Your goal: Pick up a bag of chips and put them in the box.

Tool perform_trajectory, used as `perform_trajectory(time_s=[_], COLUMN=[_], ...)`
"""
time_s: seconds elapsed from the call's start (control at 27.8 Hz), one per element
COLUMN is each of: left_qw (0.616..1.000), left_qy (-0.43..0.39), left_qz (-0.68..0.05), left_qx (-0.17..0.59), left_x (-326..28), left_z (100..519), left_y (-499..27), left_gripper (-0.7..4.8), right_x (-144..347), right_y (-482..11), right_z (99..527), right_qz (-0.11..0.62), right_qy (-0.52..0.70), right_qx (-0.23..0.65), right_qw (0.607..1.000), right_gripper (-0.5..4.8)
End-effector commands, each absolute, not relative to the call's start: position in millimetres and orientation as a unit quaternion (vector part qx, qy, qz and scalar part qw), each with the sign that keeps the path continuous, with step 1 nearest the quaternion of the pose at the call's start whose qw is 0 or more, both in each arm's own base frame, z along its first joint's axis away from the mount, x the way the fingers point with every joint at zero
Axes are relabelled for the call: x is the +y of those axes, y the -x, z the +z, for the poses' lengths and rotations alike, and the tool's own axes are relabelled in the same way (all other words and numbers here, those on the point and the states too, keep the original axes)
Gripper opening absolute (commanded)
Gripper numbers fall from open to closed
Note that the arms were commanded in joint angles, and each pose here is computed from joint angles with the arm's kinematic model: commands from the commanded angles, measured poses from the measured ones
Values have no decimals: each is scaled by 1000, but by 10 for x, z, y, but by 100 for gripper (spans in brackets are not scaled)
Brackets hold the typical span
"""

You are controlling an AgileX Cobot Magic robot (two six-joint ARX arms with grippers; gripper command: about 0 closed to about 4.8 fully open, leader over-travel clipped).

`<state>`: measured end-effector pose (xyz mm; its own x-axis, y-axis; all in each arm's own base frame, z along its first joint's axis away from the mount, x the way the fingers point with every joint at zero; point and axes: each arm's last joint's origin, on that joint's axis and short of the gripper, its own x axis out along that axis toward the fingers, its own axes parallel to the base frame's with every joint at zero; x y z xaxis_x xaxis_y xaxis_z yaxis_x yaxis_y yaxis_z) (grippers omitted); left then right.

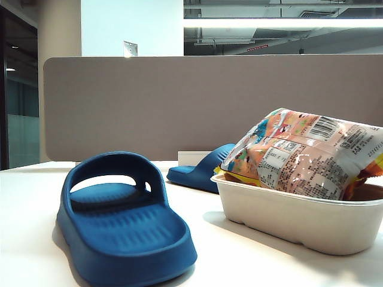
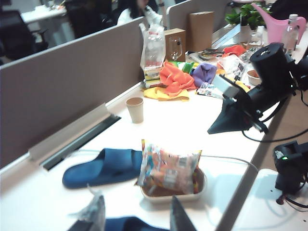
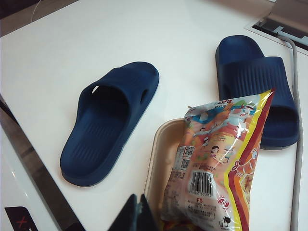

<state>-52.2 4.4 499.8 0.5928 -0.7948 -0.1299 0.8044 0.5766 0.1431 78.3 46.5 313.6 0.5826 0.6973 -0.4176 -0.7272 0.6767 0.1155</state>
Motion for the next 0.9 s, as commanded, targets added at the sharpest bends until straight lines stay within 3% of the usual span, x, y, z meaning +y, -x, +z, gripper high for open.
perform_trajectory(time_s=[0.04,0.32,0.54,0.9], left_qw=[903,922,915,890], left_qy=[-73,-29,20,86], left_qz=[-421,-382,-401,-430], left_qx=[35,51,49,122], left_x=[138,201,42,-263], left_z=[4874,4260,3718,3005], left_y=[714,816,449,-262], left_gripper=[175,174,173,174], right_x=[440,337,290,298], right_y=[-715,-478,-364,-370], right_z=[3161,3150,3003,2826], right_qz=[405,402,401,408], right_qy=[30,12,-15,-20], right_qx=[209,173,168,173], right_qw=[890,899,900,896], right_gripper=[-2,-2,-2,-1])
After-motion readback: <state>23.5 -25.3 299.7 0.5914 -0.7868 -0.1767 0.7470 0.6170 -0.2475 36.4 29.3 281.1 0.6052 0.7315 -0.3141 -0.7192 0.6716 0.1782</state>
